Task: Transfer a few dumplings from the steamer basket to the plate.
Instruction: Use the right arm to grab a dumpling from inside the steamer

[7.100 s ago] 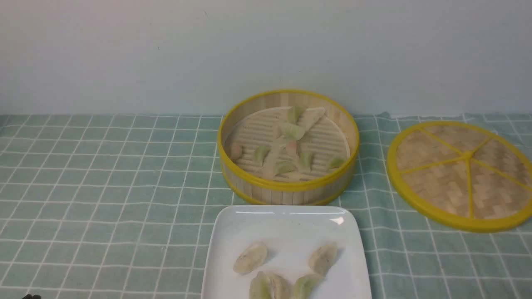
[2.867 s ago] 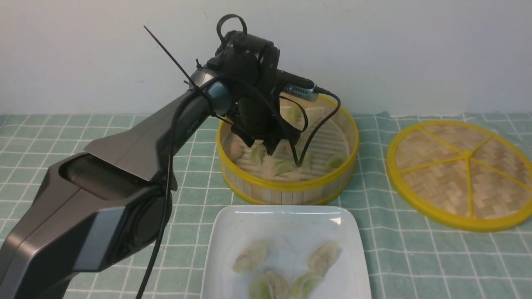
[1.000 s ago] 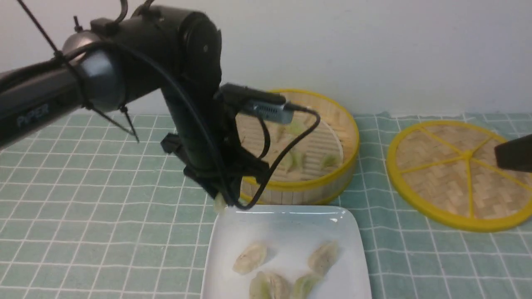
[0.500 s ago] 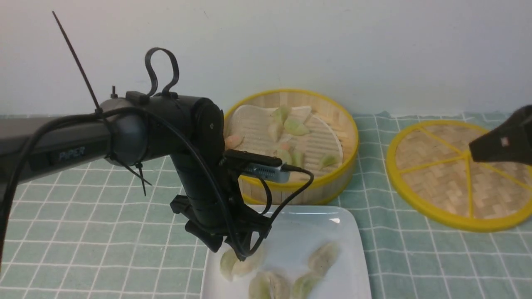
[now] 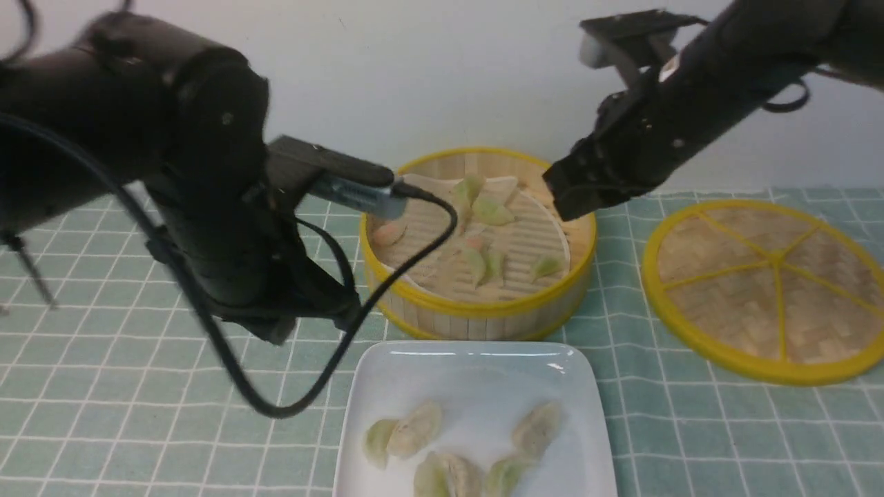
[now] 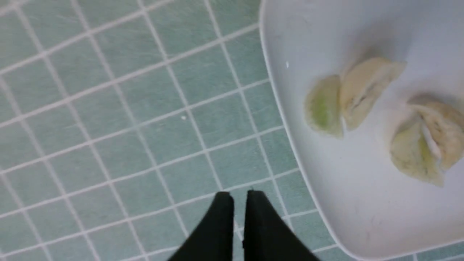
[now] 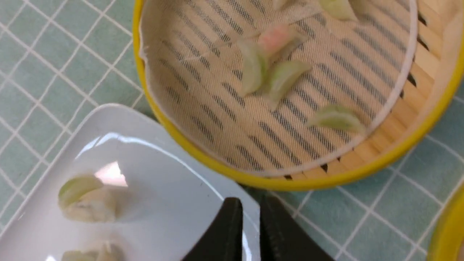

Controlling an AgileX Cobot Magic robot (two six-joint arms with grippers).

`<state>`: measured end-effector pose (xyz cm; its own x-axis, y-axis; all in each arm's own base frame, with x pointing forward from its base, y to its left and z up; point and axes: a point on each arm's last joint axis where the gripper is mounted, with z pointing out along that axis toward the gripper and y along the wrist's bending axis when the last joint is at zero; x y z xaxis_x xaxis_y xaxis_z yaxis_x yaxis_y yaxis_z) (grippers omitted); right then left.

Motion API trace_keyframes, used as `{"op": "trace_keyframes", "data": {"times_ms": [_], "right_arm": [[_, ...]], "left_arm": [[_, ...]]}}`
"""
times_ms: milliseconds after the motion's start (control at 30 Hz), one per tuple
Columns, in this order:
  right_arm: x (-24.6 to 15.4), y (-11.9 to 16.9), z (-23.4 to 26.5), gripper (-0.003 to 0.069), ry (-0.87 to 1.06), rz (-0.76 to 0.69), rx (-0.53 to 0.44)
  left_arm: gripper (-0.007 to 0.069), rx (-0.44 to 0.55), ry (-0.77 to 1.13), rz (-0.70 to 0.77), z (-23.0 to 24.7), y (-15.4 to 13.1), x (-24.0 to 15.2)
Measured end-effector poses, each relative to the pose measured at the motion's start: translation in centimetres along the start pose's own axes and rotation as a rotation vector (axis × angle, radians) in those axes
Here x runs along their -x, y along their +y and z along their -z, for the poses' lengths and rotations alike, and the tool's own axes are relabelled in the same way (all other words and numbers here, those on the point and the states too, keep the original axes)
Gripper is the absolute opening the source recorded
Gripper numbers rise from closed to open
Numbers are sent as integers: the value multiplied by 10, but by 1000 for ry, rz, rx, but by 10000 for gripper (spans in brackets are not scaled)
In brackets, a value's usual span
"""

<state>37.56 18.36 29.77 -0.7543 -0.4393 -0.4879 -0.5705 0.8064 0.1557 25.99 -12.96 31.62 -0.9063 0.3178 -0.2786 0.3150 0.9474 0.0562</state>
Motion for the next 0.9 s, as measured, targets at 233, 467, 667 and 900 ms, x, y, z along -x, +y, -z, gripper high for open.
{"op": "trace_keyframes", "data": {"times_ms": [233, 467, 667, 900], "right_arm": [[21, -3, -78, 317, 40, 84, -56], [21, -9, -141, 440, 60, 127, -91], [21, -7, -155, 435, 55, 150, -104], [26, -4, -146, 165, 41, 168, -114]], "left_arm": [[-6, -10, -161, 58, 62, 16, -55], [-6, 21, -240, 84, 83, 29, -98], [-6, 96, -306, 137, 95, 41, -111], [-6, 137, -333, 154, 99, 46, -113]]}}
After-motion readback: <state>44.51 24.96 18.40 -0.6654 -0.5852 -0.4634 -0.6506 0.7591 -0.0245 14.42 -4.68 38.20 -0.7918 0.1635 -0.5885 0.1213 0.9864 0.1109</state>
